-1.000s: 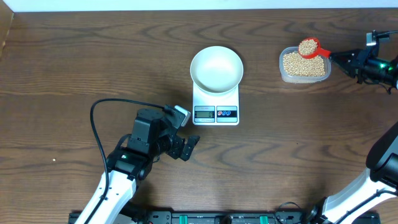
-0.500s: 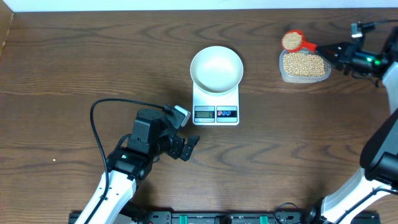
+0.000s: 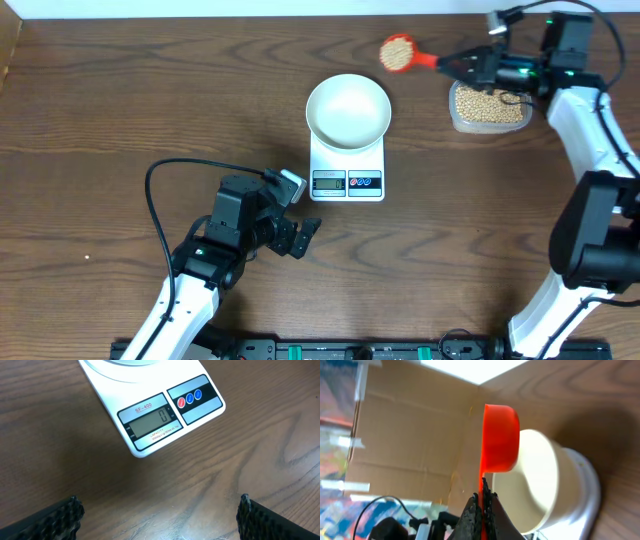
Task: Scoop item into bowl and weigh 50g on scale
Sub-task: 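Lift the filled scoop and carry it toward the bowl, then tip the scoop over the bowl to pour soybeans in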
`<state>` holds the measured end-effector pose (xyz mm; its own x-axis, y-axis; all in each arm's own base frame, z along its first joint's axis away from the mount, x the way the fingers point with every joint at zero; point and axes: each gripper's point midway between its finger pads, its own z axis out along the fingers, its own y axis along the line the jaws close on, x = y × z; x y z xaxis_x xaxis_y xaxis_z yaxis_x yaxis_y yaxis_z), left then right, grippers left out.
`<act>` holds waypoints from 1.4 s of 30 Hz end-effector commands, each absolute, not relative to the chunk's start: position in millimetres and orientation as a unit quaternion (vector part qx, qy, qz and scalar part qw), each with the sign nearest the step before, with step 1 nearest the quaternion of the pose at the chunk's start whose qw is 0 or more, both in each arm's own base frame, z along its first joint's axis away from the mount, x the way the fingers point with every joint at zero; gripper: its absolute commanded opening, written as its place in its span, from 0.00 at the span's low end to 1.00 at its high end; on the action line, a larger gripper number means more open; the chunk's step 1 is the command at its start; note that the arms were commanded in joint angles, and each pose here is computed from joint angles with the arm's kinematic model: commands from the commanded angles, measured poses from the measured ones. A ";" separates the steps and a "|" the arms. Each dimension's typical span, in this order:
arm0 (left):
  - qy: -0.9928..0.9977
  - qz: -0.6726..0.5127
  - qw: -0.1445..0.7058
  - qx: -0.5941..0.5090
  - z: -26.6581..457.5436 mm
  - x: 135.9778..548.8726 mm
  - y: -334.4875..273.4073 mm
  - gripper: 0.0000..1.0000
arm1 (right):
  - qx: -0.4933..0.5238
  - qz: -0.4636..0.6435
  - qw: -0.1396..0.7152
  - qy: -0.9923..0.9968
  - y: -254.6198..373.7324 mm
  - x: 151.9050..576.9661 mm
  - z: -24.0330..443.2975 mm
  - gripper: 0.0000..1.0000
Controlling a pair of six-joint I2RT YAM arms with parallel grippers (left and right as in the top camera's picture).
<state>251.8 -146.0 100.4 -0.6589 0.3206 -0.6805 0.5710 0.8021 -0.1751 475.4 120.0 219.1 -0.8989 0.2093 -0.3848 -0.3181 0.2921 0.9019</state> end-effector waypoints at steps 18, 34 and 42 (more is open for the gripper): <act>0.892 -0.192 0.326 0.245 100.0 251.7 -145.5 1.00 | -0.081 0.558 0.153 0.812 171.8 435.3 180.6 0.01; 0.892 -0.192 0.327 0.246 100.0 251.7 -145.5 1.00 | -0.134 0.432 0.185 0.873 196.2 443.7 161.1 0.01; 0.892 -0.192 0.326 0.245 100.0 251.7 -145.5 1.00 | -0.172 0.341 0.206 0.901 195.5 449.9 173.9 0.01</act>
<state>251.8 -146.0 100.4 -0.6589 0.3206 -0.6805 0.5710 0.8021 -0.1751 440.9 193.0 162.6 -0.9056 -0.1016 -0.4117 -0.3702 0.6633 0.6504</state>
